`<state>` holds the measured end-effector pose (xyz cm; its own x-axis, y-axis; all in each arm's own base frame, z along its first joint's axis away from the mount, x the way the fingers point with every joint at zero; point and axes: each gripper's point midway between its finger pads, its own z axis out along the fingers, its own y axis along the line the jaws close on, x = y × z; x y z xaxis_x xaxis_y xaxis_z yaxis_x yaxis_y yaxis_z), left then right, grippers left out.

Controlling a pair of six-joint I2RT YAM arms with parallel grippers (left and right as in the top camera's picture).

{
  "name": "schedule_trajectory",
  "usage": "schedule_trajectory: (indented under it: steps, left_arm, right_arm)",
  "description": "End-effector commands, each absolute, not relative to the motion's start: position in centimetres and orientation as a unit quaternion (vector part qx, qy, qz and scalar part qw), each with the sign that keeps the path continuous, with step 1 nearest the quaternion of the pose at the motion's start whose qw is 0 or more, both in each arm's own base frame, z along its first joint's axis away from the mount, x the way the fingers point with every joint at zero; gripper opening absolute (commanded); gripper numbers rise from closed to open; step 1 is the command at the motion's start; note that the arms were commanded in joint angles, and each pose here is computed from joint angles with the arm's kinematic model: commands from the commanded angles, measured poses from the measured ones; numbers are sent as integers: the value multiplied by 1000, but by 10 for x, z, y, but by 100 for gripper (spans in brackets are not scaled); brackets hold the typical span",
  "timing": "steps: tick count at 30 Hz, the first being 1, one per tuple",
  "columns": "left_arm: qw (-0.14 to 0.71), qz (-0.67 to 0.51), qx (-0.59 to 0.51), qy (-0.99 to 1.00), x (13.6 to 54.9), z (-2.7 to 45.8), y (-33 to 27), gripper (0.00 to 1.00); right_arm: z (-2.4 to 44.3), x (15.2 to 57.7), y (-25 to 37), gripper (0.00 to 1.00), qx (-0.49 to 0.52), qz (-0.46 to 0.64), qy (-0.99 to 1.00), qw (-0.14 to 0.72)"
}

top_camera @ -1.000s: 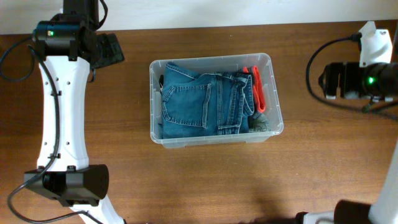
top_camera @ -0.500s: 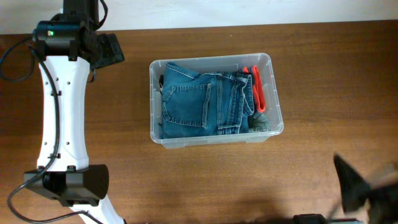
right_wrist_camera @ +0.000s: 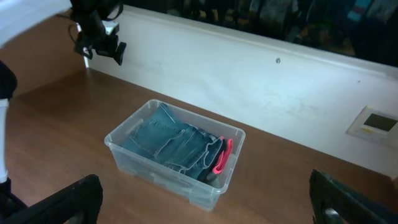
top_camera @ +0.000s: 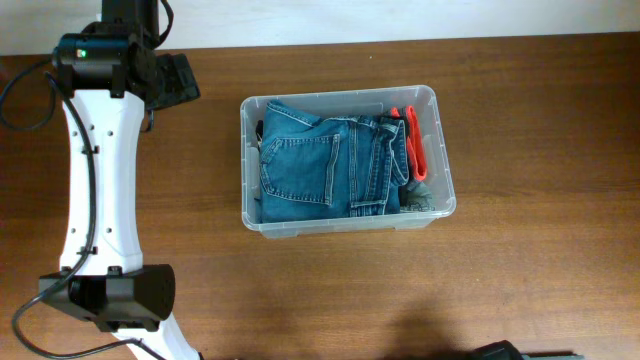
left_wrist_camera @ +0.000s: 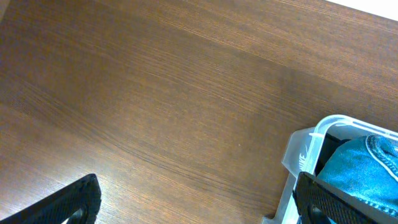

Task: Pack container

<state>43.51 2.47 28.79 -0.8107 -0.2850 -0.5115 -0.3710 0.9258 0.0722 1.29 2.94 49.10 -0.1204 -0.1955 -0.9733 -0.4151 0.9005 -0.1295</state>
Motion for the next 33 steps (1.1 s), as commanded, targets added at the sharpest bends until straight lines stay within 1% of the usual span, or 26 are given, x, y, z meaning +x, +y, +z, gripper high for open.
schedule_trajectory:
  steps: [1,9,17,21,23,27,33]
  left_arm:
    - [253,90,-174,947,435,287,26,100]
    - [253,90,-174,947,435,287,26,100]
    - [253,90,-174,947,435,287,26,100]
    - [253,90,-174,947,435,287,26,100]
    - [253,90,-174,947,435,287,26,100]
    - [253,90,-174,947,435,287,26,100]
    - [253,90,-174,947,435,287,26,100]
  right_arm:
    - [489,2,26,98,-207,89,736,639]
    - [485,-16,21,98,-205,89,721,656]
    - [456,-50,12,98,-203,89,702,676]
    - [459,-51,12,98,-199,88,678,702]
    - [465,-48,13,98,-197,88,663,717]
    - [473,-25,19,98,-194,87,640,738]
    - [446,27,33,98,-195,88,650,729]
